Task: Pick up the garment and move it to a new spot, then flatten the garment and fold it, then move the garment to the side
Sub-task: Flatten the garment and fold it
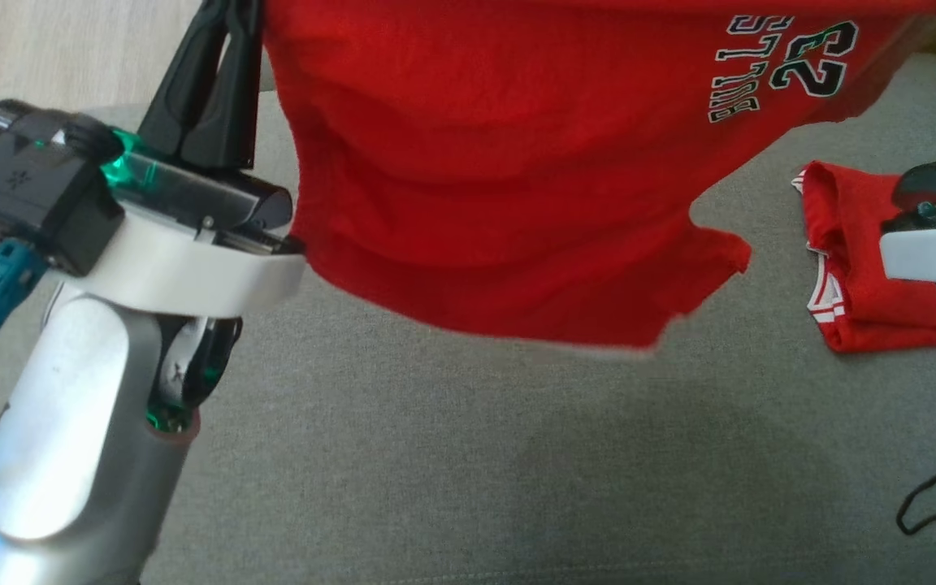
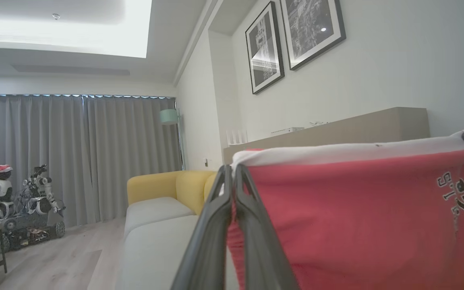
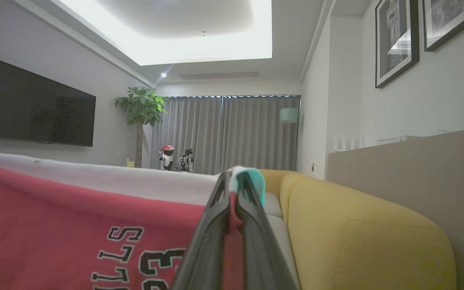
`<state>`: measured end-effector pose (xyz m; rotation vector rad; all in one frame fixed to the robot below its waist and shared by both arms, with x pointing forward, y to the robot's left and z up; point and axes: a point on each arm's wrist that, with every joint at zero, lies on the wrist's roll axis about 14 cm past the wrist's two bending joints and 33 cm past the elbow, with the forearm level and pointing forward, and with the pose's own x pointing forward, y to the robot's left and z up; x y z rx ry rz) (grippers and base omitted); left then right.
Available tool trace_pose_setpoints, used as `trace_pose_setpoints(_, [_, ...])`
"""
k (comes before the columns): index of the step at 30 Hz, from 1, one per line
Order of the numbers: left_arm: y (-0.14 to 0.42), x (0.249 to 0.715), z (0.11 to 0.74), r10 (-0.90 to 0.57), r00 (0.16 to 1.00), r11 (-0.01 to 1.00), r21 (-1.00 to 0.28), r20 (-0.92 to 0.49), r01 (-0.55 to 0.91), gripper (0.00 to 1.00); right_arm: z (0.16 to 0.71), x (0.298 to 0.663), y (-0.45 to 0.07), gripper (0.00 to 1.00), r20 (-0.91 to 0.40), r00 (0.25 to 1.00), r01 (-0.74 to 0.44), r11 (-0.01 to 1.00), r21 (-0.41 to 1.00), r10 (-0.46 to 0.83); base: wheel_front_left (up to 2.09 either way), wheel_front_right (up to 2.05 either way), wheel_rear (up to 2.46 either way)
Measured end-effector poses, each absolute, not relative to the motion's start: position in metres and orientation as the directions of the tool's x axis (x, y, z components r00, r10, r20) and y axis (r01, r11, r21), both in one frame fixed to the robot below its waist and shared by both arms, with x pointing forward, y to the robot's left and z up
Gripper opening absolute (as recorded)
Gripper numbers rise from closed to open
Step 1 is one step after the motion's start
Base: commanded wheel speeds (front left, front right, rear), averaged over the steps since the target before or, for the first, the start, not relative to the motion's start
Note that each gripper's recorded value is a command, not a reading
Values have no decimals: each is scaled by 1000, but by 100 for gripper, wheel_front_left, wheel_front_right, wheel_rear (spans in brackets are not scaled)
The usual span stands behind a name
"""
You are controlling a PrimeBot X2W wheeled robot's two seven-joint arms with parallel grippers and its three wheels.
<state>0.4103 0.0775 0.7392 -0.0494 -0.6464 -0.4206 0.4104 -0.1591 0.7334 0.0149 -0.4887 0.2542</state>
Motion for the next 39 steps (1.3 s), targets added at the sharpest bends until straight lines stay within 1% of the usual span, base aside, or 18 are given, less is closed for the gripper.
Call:
trace_pose_setpoints(4, [79, 416, 726, -362, 745, 914, 56, 560, 402, 0, 724, 418, -158, 0, 433, 869, -249, 968, -35, 239, 0, 0, 0])
trace_pose_setpoints(8, [81, 437, 708, -355, 781, 914, 14, 514, 406, 0, 699, 440, -157, 0, 358, 902, -261, 965, 7, 242, 0, 0, 0])
trace_pose_setpoints(11, [81, 462, 706, -350, 787, 914, 3, 507, 405, 0, 694, 467, -153, 0, 332, 909, -277, 960, 31, 251, 0, 0, 0])
trace_pose_setpoints(15, [77, 500, 723, -347, 774, 915, 11, 531, 403, 0, 714, 508, -144, 0, 361, 894, -298, 954, 35, 266, 0, 0, 0])
trace_pose_setpoints(19, [76, 541, 730, -339, 786, 922, 16, 517, 387, 0, 728, 549, -131, 0, 376, 883, -316, 948, 29, 282, 0, 0, 0])
trace_pose_setpoints(21, [76, 560, 727, -330, 805, 929, 20, 492, 368, 0, 732, 565, -122, 0, 380, 878, -326, 945, 31, 291, 0, 0, 0])
trace_pose_setpoints(23, [75, 576, 717, -328, 832, 934, 23, 448, 356, 0, 730, 579, -114, 0, 368, 882, -330, 943, 35, 295, 0, 0, 0])
trace_pose_setpoints(25, [74, 591, 698, -320, 866, 940, 13, 385, 341, 0, 718, 592, -106, 0, 325, 896, -331, 943, 35, 302, 0, 0, 0])
trace_pose_setpoints(29, [71, 609, 632, -306, 930, 947, -36, 202, 319, 0, 661, 611, -99, 0, 164, 938, -315, 948, 33, 306, 0, 0, 0])
trace_pose_setpoints(30, [71, 611, 613, -300, 942, 949, -55, 153, 311, 0, 642, 614, -99, 0, 113, 945, -311, 950, 31, 306, 0, 0, 0])
trace_pose_setpoints(31, [71, 611, 613, -300, 942, 949, -55, 153, 311, 0, 642, 614, -99, 0, 113, 945, -311, 950, 31, 306, 0, 0, 0])
trace_pose_setpoints(35, [73, 611, 551, -285, 959, 953, -105, -8, 283, 0, 577, 615, -101, 0, -56, 953, -294, 955, 46, 296, 0, 0, 0])
trace_pose_setpoints(37, [77, 607, 521, -265, 961, 958, -139, -81, 252, 0, 557, 614, -100, 0, -97, 949, -294, 953, 75, 300, 0, 0, 0])
trace_pose_setpoints(38, [80, 602, 498, -251, 959, 959, -168, -134, 228, 0, 537, 611, -97, 0, -139, 941, -295, 950, 103, 307, 0, 0, 0])
trace_pose_setpoints(39, [82, 600, 489, -246, 957, 960, -177, -152, 219, 0, 529, 610, -96, 0, -151, 939, -293, 949, 116, 308, 0, 0, 0])
